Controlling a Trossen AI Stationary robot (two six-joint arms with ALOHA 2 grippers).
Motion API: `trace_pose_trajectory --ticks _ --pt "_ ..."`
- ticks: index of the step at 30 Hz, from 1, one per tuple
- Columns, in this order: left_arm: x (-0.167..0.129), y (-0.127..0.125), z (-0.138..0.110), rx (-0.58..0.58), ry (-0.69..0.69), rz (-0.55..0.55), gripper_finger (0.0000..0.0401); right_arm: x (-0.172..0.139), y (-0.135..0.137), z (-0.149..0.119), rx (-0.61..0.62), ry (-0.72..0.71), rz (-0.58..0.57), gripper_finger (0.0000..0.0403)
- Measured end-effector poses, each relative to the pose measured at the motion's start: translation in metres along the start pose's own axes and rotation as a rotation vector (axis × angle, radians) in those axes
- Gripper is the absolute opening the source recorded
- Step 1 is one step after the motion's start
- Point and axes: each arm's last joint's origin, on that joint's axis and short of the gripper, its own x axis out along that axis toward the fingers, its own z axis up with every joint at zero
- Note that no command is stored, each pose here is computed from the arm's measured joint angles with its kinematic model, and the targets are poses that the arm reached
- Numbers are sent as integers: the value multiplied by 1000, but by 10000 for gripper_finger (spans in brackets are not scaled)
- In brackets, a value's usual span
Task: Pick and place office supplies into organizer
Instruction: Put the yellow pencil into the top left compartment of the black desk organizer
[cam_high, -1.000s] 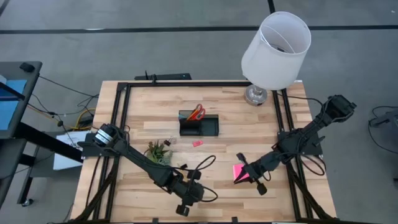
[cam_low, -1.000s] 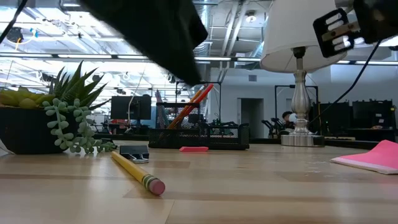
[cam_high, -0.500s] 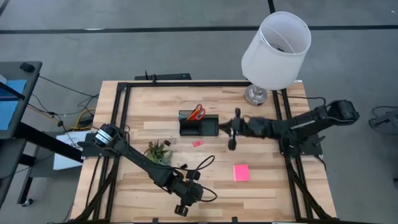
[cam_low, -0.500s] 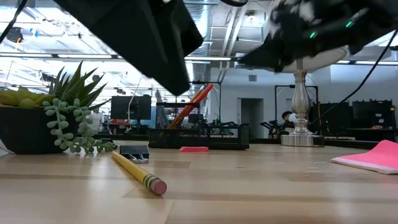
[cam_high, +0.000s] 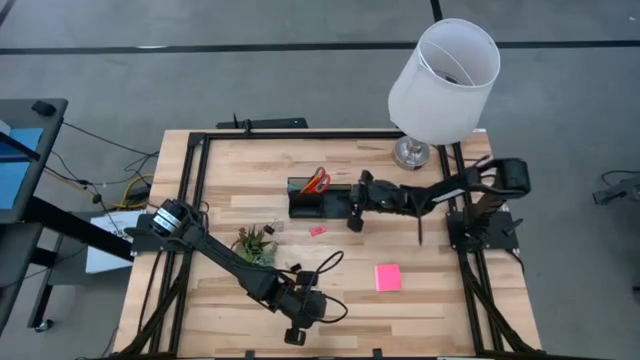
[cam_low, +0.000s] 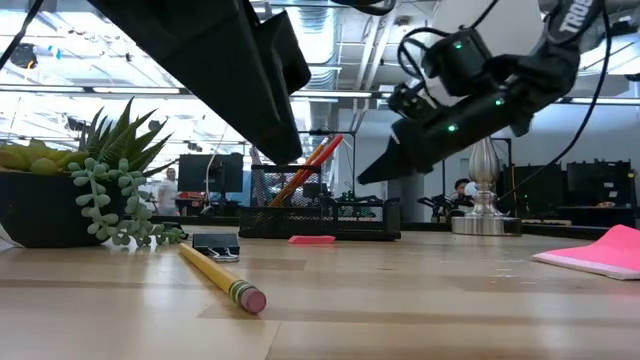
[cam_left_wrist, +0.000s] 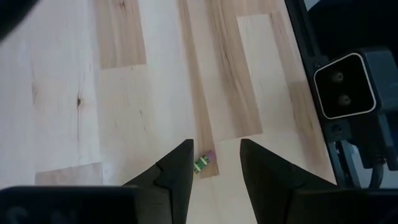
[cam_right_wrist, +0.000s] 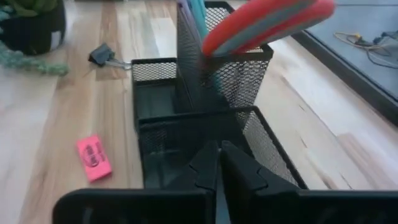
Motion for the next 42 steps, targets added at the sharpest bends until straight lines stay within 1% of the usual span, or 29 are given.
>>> trace_pose_trajectory --ticks 2,7,11,13,18,22,24,26,28,31,32,33,34,36,39,42 --pt "0 0 0 -19 2 1 123 7 1 2 -3 4 0 20" --pt "0 0 -1 -52 11 5 123 17 3 4 -25 53 8 68" --pt "0 1 -1 -52 14 6 123 16 7 4 -59 133 6 103" --pt "0 1 -2 -52 15 6 123 13 9 7 -65 127 5 117" --pt "0 1 -1 -52 14 8 123 11 13 9 -135 125 24 149" --pt "0 1 -1 -67 13 11 123 9 14 2 -157 205 36 171" --pt "0 1 -1 -75 13 12 123 8 16 1 -166 222 21 166" --pt "0 1 -1 -76 12 12 123 7 18 0 -182 229 -28 142" --pt "0 1 -1 -76 12 12 123 7 18 1 -208 224 -60 104" --pt "0 1 -1 -77 12 13 123 8 17 4 -234 194 -69 39" --pt "0 1 -1 -78 12 13 123 8 17 4 -236 191 -73 21" --pt "0 1 -1 -78 12 13 123 8 17 5 -233 185 -74 12" --pt "0 1 -1 -78 12 13 123 8 17 5 -221 179 -77 9" --pt "0 1 -1 -78 12 13 123 8 16 5 -181 179 -79 21" --pt "0 1 -1 -78 12 13 123 8 14 4 -165 187 -84 60" --pt "0 1 -1 -78 12 13 123 9 12 4 -184 189 -88 99"
